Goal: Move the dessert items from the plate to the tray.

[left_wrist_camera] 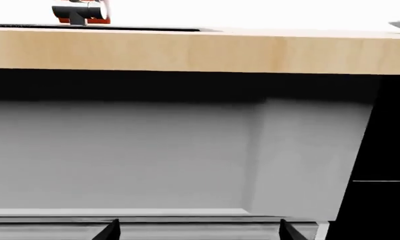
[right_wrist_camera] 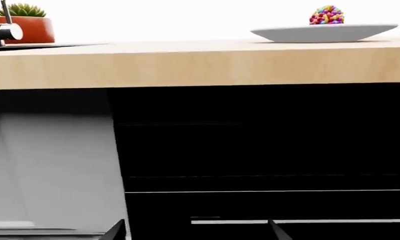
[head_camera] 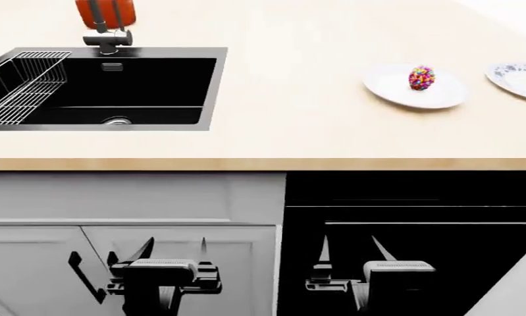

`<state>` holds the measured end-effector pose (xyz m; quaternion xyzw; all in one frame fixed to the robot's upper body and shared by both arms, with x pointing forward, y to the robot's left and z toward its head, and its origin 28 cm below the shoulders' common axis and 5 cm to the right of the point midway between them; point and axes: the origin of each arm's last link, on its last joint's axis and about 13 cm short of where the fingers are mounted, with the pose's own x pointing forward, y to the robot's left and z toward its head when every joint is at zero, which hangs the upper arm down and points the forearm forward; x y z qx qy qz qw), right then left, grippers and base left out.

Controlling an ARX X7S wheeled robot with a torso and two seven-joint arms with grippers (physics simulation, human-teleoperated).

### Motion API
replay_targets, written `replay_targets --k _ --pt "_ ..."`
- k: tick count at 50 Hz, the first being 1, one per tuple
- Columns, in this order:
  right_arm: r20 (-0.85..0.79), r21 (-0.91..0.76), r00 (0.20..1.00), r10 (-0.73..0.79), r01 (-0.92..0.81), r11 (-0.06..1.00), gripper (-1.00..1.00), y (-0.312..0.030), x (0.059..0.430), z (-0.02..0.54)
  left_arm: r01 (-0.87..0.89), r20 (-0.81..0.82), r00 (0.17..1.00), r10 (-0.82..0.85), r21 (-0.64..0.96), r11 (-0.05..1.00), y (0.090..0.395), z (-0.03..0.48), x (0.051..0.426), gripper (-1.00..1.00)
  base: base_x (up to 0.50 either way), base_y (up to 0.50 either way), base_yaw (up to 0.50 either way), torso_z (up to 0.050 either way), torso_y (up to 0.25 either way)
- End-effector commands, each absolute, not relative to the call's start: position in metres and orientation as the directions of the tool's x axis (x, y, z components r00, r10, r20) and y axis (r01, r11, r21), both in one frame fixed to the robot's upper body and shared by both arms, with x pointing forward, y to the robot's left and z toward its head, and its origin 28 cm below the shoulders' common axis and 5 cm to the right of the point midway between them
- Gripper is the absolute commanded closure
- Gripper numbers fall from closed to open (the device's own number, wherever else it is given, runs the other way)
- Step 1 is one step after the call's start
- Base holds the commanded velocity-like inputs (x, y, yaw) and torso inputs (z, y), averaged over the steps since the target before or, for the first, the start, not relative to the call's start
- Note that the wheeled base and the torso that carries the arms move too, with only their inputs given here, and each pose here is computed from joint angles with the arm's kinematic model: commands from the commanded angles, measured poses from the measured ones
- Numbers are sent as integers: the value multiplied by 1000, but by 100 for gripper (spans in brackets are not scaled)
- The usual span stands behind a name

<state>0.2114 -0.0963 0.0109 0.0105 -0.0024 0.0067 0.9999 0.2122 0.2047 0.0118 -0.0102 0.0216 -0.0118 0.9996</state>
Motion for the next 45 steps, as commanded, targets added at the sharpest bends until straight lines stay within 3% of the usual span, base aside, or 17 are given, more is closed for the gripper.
replay_targets --k 1,45 --pt "-1 20 1000 14 -14 1000 -100 -96 211 10 26 -48 998 -27 -21 999 205 12 212 -100 0 -500 0 0 0" --pt "-1 10 1000 6 -6 1000 -100 -96 211 11 18 -70 997 -20 -19 1000 205 12 214 -100 0 -500 0 0 0"
